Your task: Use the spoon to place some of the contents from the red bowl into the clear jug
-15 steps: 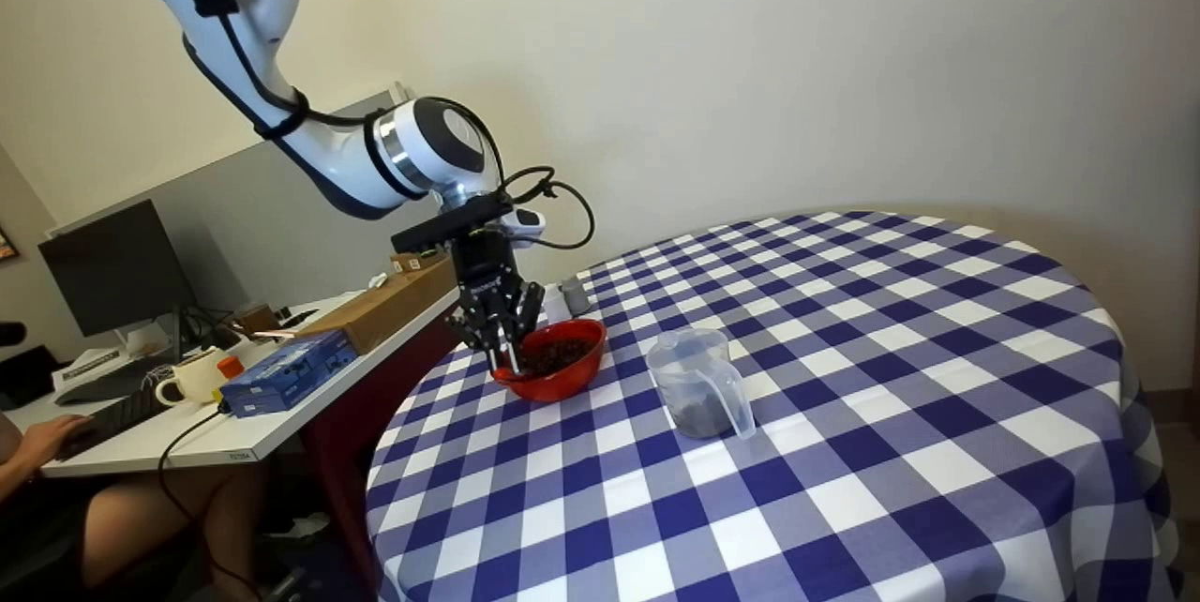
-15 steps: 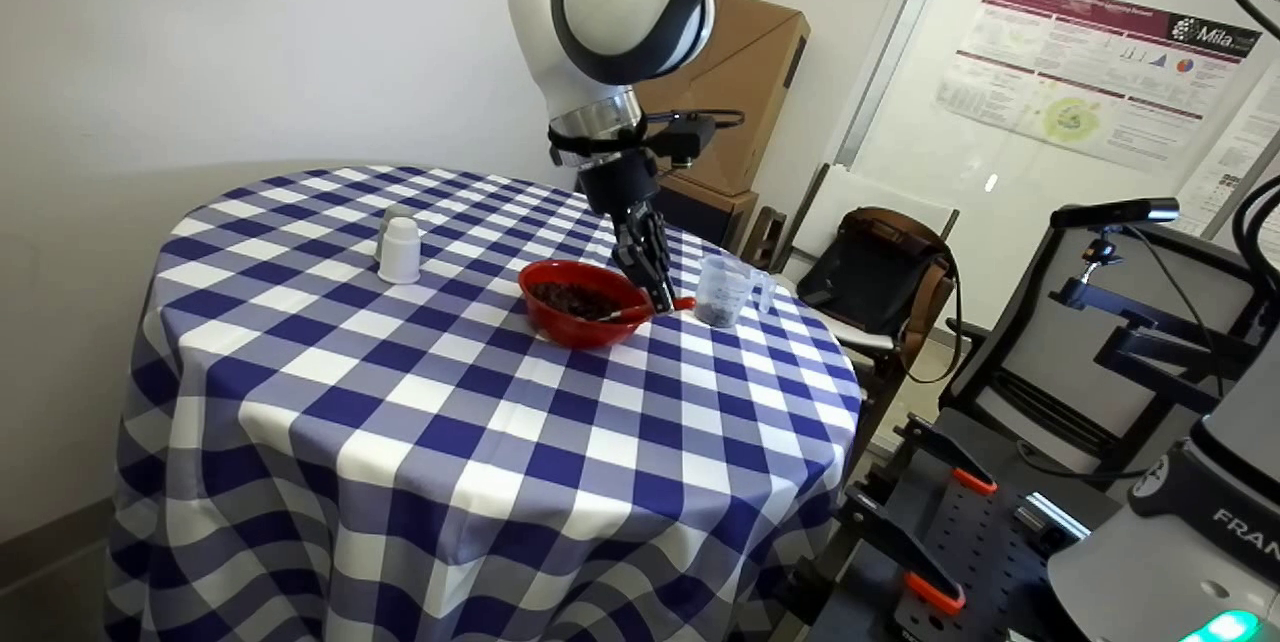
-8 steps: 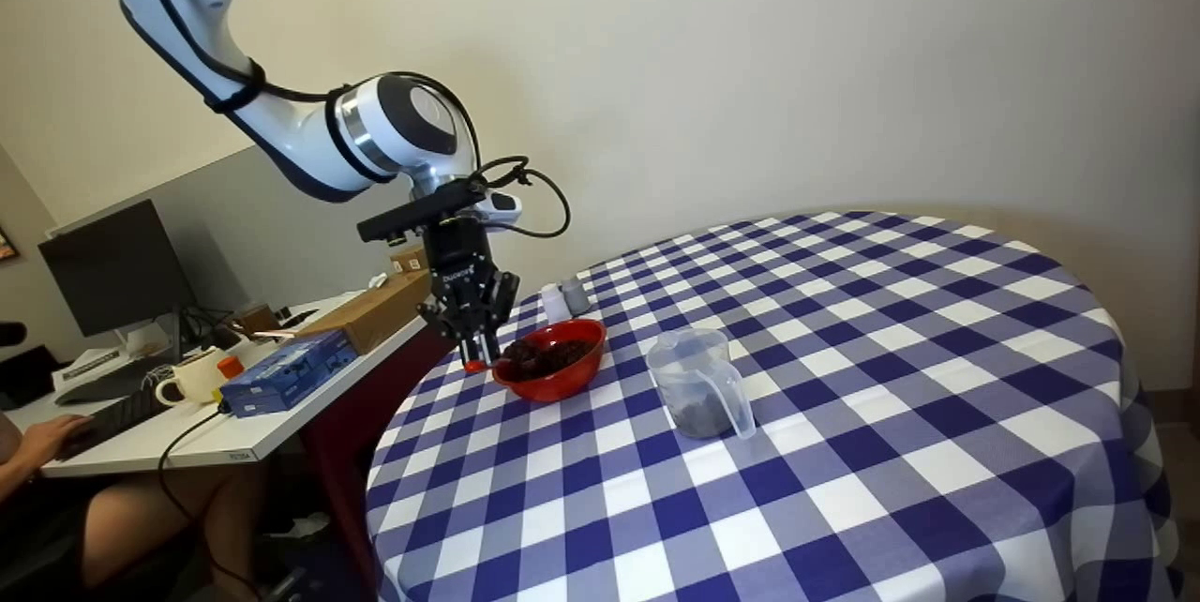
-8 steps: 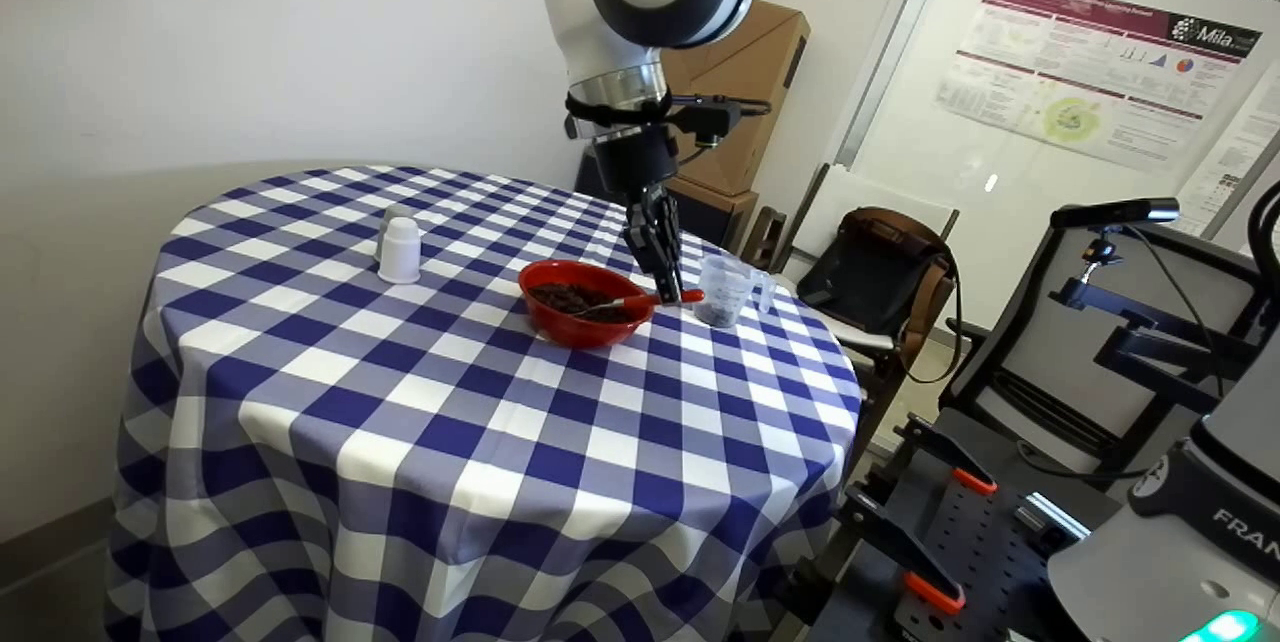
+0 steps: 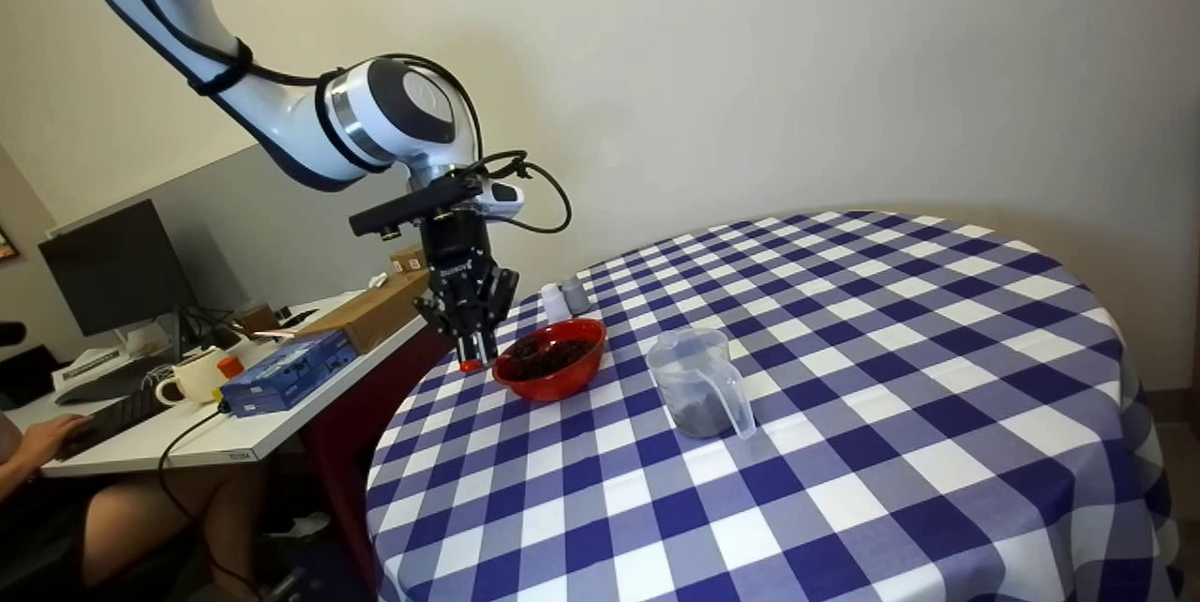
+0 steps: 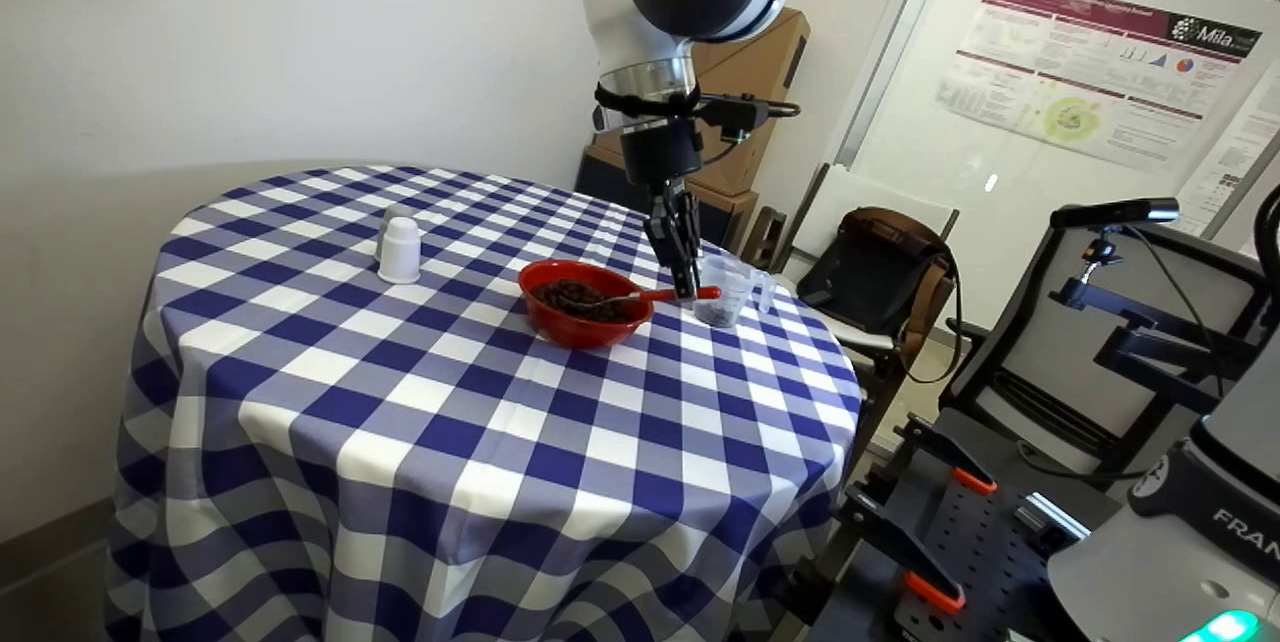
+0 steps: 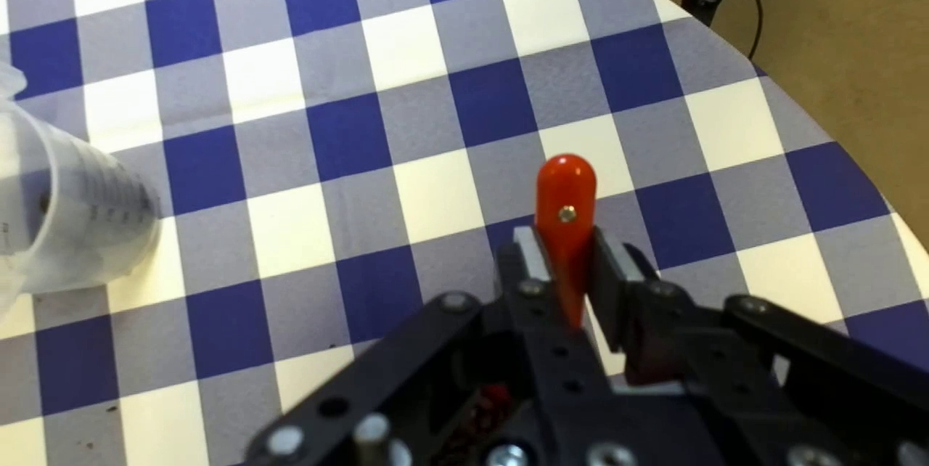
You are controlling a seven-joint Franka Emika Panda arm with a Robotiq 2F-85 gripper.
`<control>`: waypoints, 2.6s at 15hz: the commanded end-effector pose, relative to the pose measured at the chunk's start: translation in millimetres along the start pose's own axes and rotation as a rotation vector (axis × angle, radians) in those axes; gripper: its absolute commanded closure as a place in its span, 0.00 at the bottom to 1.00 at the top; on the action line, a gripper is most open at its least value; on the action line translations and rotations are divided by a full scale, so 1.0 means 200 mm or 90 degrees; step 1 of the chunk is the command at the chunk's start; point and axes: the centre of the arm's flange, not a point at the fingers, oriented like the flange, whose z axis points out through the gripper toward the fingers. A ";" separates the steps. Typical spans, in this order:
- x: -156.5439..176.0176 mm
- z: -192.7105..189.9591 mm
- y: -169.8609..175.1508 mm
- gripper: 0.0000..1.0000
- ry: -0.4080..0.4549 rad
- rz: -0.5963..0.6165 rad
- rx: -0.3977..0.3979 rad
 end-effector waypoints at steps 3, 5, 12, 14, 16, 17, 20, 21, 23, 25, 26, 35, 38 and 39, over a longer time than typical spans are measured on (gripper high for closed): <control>-0.07 -0.01 0.08 0.95 0.032 0.022 0.040; -0.07 -0.03 0.10 0.95 0.040 0.031 0.052; -0.15 -0.13 0.18 0.95 0.071 0.069 0.081; -0.18 -0.15 0.23 0.95 0.079 0.083 0.082; -0.23 -0.18 0.27 0.95 0.086 0.096 0.080; -0.25 -0.20 0.30 0.95 0.090 0.104 0.079; -0.33 -0.23 0.36 0.95 0.100 0.123 0.078; -0.35 -0.24 0.38 0.95 0.102 0.129 0.079; -0.40 -0.25 0.42 0.95 0.106 0.143 0.080; -0.45 -0.25 0.46 0.95 0.108 0.157 0.082; -0.47 -0.25 0.48 0.95 0.110 0.163 0.083; -0.68 -0.20 0.70 0.95 0.110 0.234 0.104; -0.73 -0.16 0.76 0.95 0.103 0.256 0.113; -0.75 -0.14 0.78 0.95 0.098 0.263 0.113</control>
